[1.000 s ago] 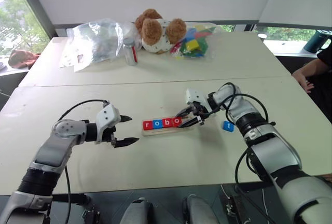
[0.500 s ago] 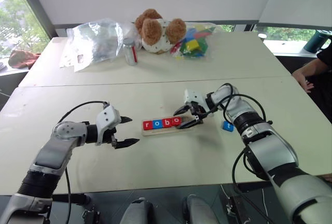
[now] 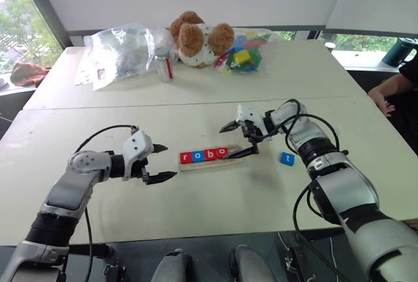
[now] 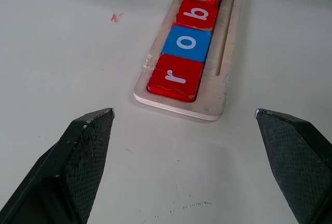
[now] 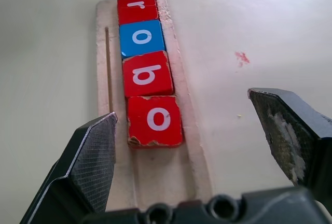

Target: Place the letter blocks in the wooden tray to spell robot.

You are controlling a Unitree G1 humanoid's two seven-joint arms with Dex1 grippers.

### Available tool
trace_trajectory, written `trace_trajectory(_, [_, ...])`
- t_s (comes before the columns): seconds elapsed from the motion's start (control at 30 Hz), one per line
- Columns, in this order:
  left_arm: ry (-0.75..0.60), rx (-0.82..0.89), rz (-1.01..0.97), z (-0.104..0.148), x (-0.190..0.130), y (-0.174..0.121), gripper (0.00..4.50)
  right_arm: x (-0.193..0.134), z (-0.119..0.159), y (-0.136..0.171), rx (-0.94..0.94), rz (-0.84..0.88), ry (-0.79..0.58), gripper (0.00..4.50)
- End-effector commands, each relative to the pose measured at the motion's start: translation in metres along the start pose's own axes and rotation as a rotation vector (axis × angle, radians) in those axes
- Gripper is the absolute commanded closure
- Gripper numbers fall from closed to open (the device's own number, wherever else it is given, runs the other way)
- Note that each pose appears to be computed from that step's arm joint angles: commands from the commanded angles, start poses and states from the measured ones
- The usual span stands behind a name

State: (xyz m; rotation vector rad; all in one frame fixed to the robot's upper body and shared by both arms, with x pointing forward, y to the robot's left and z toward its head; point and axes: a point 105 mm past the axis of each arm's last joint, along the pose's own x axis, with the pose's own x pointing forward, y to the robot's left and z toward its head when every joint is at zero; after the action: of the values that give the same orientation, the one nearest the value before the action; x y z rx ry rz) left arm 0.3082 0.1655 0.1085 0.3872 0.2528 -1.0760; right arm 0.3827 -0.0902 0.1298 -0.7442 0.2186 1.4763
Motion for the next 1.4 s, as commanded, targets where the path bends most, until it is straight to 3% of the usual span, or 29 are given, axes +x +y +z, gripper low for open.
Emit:
trace_trajectory(0.03, [-0.028, 0.032, 0.000, 0.010, 0.000, 0.003, 0.00, -0.003, 0.010, -0.007, -0.065, -0.023, 0.007, 0.07])
trace_trajectory(0.6, [-0.035, 0.032, 0.009, 0.011, 0.001, 0.005, 0.00, 0.001, 0.011, -0.017, -0.123, -0.094, 0.041, 0.07])
trace_trajectory(0.73, [-0.037, 0.030, 0.010, 0.011, 0.002, 0.005, 0.00, -0.007, 0.021, -0.023, -0.115, -0.115, -0.003, 0.07])
trace_trajectory(0.83, [-0.049, 0.034, 0.007, 0.014, 0.003, 0.003, 0.00, -0.033, 0.030, -0.034, -0.108, -0.185, -0.031, 0.07])
trace_trajectory(0.93, [-0.098, 0.035, 0.003, 0.027, 0.003, 0.001, 0.00, -0.068, 0.033, -0.047, -0.032, -0.357, -0.070, 0.07])
trace_trajectory(1.07, [-0.146, 0.052, -0.034, 0.047, 0.003, -0.008, 0.00, -0.111, 0.011, -0.040, 0.248, -0.805, -0.054, 0.07])
trace_trajectory(1.17, [-0.155, 0.068, -0.080, 0.056, 0.005, -0.016, 0.00, -0.132, -0.002, -0.005, 0.561, -1.227, -0.041, 0.07])
trace_trajectory(1.23, [-0.162, 0.073, -0.103, 0.061, 0.008, -0.019, 0.00, -0.135, -0.008, 0.025, 0.676, -1.389, 0.000, 0.07])
trace_trajectory(1.33, [-0.179, 0.076, -0.138, 0.069, 0.015, -0.020, 0.00, -0.117, -0.021, 0.076, 0.835, -1.501, 0.091, 0.07])
trace_trajectory(1.4, [-0.177, 0.079, -0.150, 0.069, 0.019, -0.018, 0.00, -0.108, -0.024, 0.093, 0.906, -1.511, 0.123, 0.07])
